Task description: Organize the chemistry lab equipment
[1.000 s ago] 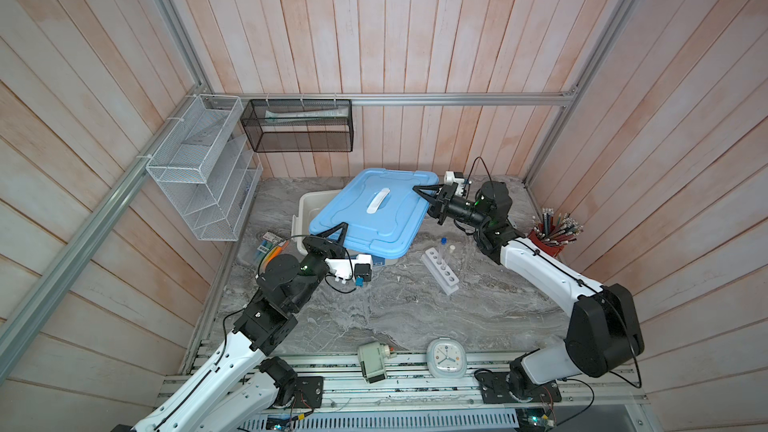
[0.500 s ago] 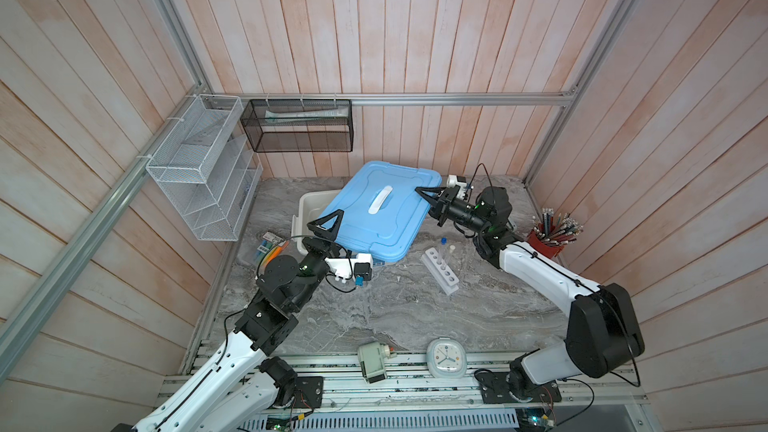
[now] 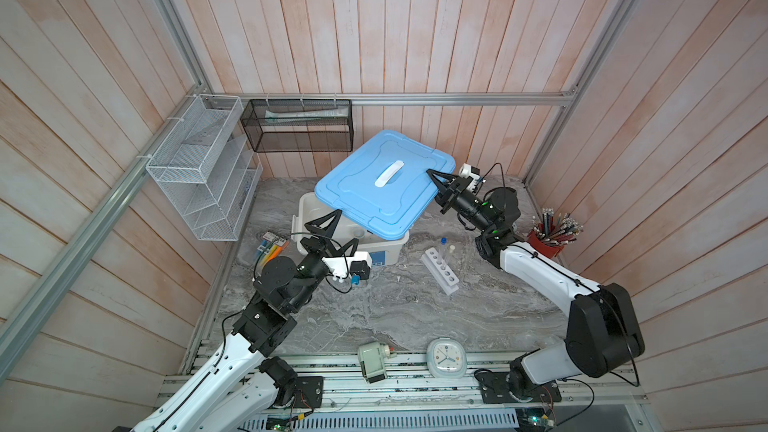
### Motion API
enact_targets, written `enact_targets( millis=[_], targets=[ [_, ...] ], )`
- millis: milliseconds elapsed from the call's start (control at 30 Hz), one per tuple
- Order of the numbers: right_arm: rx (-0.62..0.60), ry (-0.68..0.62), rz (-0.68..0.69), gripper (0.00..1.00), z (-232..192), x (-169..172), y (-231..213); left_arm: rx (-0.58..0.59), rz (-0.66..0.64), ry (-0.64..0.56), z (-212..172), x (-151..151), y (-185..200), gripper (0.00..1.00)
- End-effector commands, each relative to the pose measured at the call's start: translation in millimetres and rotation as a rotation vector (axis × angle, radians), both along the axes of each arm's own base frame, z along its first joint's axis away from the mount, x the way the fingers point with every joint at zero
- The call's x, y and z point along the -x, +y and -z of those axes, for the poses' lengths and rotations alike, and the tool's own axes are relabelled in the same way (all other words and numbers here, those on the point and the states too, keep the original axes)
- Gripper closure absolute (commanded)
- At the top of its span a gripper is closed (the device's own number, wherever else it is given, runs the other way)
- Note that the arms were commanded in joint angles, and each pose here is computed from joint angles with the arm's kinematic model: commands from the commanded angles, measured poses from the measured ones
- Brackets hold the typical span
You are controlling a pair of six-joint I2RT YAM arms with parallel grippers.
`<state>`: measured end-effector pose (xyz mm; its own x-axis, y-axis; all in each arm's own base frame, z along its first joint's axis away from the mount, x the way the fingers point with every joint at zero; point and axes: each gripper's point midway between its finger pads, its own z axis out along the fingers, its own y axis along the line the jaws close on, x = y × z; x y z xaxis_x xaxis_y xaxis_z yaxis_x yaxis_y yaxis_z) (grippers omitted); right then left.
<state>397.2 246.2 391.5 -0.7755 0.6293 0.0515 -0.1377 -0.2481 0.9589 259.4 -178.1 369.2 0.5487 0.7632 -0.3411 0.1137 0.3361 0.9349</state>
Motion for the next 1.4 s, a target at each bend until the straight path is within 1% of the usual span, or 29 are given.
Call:
enact_targets(
  millis=[0, 67, 133, 233, 300, 400, 467, 533, 633, 667, 733, 833, 933, 1033, 1133, 1233, 1367],
  targets=[
    [-0.074, -0.151, 0.098, 0.91, -51, 5, -26, 0.204, 0.035, 0.080, -24, 6, 2, 0.00],
    [-0.038, -0.171, 0.142, 0.91, -52, 5, -34, 0.324, 0.021, 0.172, -27, 0, 4, 0.00],
    [0.005, -0.180, 0.178, 0.91, -50, 5, -39, 0.464, -0.037, 0.268, -31, -12, 12, 0.00],
    [0.066, -0.202, 0.226, 0.91, -47, 6, -45, 0.655, -0.103, 0.404, -27, -30, 24, 0.00],
    [0.086, -0.223, 0.234, 0.91, -46, 8, -47, 0.786, -0.105, 0.478, -26, -35, 30, 0.00],
    [0.127, -0.253, 0.247, 0.91, -44, 11, -49, 1.002, -0.078, 0.570, -29, -39, 42, 0.00],
    [0.161, -0.278, 0.262, 0.91, -43, 12, -50, 1.119, -0.048, 0.628, -29, -39, 49, 0.00],
    [0.180, -0.294, 0.267, 0.91, -43, 14, -50, 1.269, -0.047, 0.686, -27, -42, 60, 0.00],
    [0.205, -0.340, 0.276, 0.91, -43, 16, -49, 1.470, 0.016, 0.841, -15, -46, 62, 0.00],
    [0.204, -0.349, 0.276, 0.91, -43, 16, -49, 1.521, 0.031, 0.898, -10, -48, 61, 0.00],
    [0.200, -0.369, 0.277, 0.91, -44, 18, -48, 1.632, 0.036, 0.994, 0, -53, 62, 0.01],
    [0.193, -0.393, 0.280, 0.91, -45, 21, -48, 1.756, 0.147, 1.165, 15, -55, 48, 0.05],
    [0.179, -0.423, 0.258, 0.91, -50, 25, -44, 1.811, 0.194, 1.326, 34, -58, 35, 0.10],
    [0.184, -0.449, 0.250, 0.91, -57, 27, -39, 1.827, 0.249, 1.431, 40, -59, 23, 0.12],
    [0.181, -0.446, 0.241, 0.91, -54, 27, -34, 1.844, 0.330, 1.445, 29, -58, 20, 0.12],
    [0.175, -0.440, 0.229, 0.91, -51, 26, -29, 1.842, 0.354, 1.433, 19, -63, 19, 0.12],
    [0.166, -0.437, 0.219, 0.91, -48, 26, -24, 1.849, 0.398, 1.467, 15, -66, 13, 0.12]
  ],
)
